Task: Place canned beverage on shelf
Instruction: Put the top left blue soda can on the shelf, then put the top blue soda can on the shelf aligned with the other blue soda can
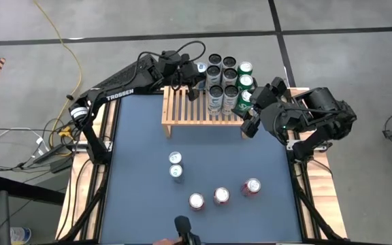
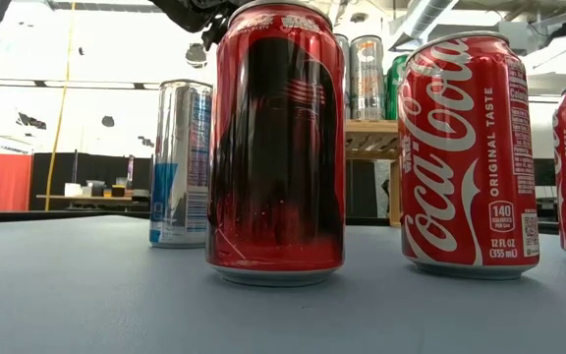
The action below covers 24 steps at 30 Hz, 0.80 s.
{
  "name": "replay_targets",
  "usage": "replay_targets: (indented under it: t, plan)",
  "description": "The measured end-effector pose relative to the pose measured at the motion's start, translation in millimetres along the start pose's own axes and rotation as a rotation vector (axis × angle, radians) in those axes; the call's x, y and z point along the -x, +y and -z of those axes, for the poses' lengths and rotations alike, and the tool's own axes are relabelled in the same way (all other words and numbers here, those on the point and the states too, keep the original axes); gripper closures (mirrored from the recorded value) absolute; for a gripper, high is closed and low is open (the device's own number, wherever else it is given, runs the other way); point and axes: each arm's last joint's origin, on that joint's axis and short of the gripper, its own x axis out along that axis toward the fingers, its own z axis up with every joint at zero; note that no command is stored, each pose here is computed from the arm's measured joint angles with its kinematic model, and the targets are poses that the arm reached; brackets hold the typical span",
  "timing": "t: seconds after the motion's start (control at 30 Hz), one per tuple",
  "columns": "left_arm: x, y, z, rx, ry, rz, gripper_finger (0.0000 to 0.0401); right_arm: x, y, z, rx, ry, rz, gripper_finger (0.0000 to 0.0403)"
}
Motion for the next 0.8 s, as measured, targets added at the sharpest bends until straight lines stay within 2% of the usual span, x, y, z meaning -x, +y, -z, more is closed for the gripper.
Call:
replay_targets:
  t: [0.3,0.47,0.6,0.67,0.8]
  plan:
    - [0.2,2.5,2.6,-0.036,0.031,-0.039,0.0401,-3.9,5.4,-0.1,0.012,0.008,0.004,0.0088]
    - [7.9,0.9,1.1,-0.022,0.042,0.037,0.0401,-8.0,11.2,0.0,0.025,0.018,0.006,0.0088]
    - [24.3,1.1,-8.8,0.016,0.005,0.122,0.0401,-11.9,16.3,0.0,0.035,0.026,0.01,0.0088]
    - [34.0,2.1,-9.9,0.0,0.031,0.143,0.0401,-12.5,17.1,0.1,0.038,0.027,0.011,0.0088]
    - [52.1,20.1,-6.1,-0.082,0.115,0.041,0.0401,-11.9,16.3,0.0,0.038,0.026,0.011,0.0088]
